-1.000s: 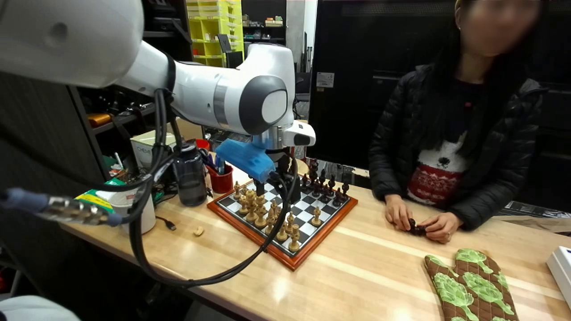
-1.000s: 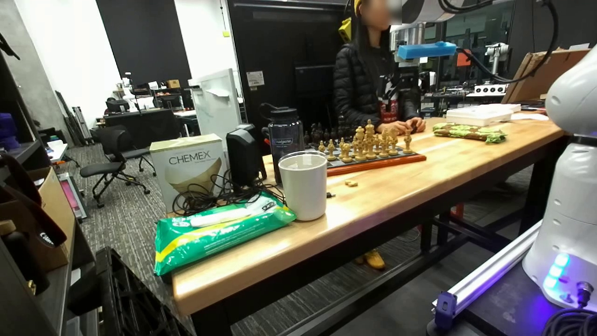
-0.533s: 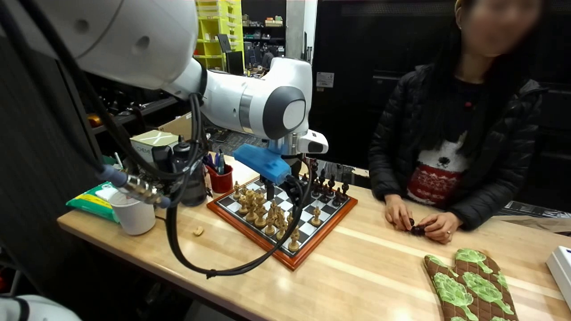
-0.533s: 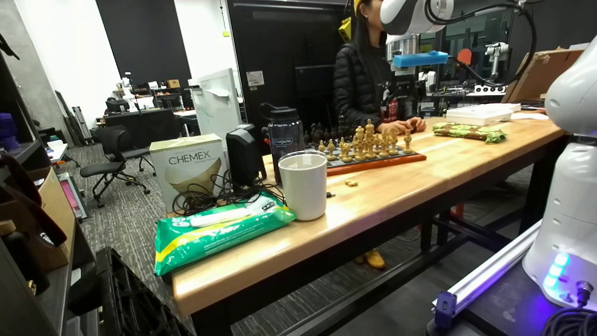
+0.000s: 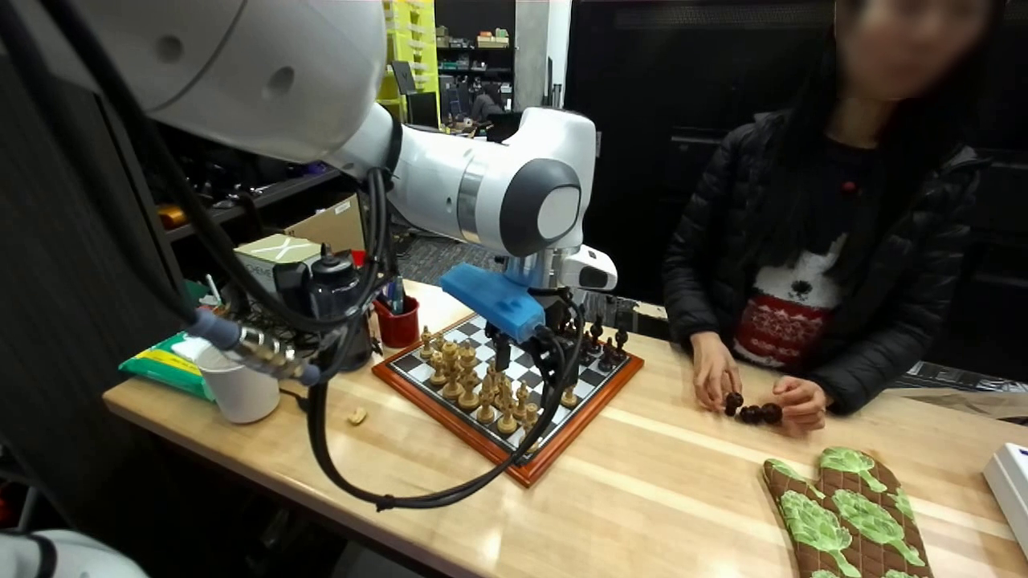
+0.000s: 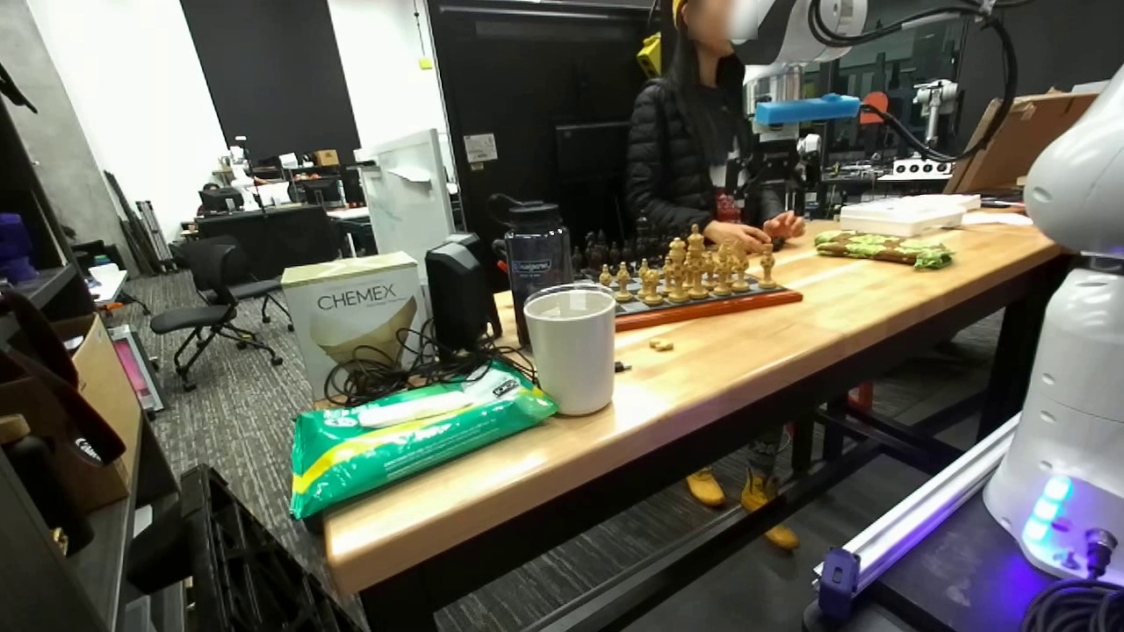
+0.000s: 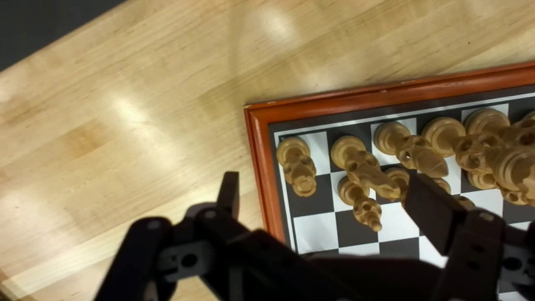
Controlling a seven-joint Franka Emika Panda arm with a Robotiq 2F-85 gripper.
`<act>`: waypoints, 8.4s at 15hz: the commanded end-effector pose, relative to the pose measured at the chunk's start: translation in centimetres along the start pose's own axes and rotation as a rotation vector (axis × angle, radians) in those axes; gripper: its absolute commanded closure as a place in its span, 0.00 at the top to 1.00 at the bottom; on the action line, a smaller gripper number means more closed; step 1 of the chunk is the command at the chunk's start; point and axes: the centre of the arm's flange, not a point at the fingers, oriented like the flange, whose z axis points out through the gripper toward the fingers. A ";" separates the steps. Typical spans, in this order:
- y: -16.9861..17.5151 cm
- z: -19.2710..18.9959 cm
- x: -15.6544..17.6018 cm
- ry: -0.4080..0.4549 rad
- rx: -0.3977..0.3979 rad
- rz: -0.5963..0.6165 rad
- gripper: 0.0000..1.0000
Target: Pick up the white rook in the second row from the bottom on the left and move it two squares forward
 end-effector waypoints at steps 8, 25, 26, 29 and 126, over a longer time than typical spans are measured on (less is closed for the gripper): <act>-0.9 0.1 2.3 0.017 0.010 -0.044 1.00; -2.4 4.1 6.3 0.009 0.088 -0.065 1.00; -2.3 4.2 6.4 0.007 0.090 -0.065 1.00; -2.1 4.7 6.5 0.001 0.088 -0.065 1.00; -8.3 4.7 9.4 0.133 -0.170 -0.335 1.00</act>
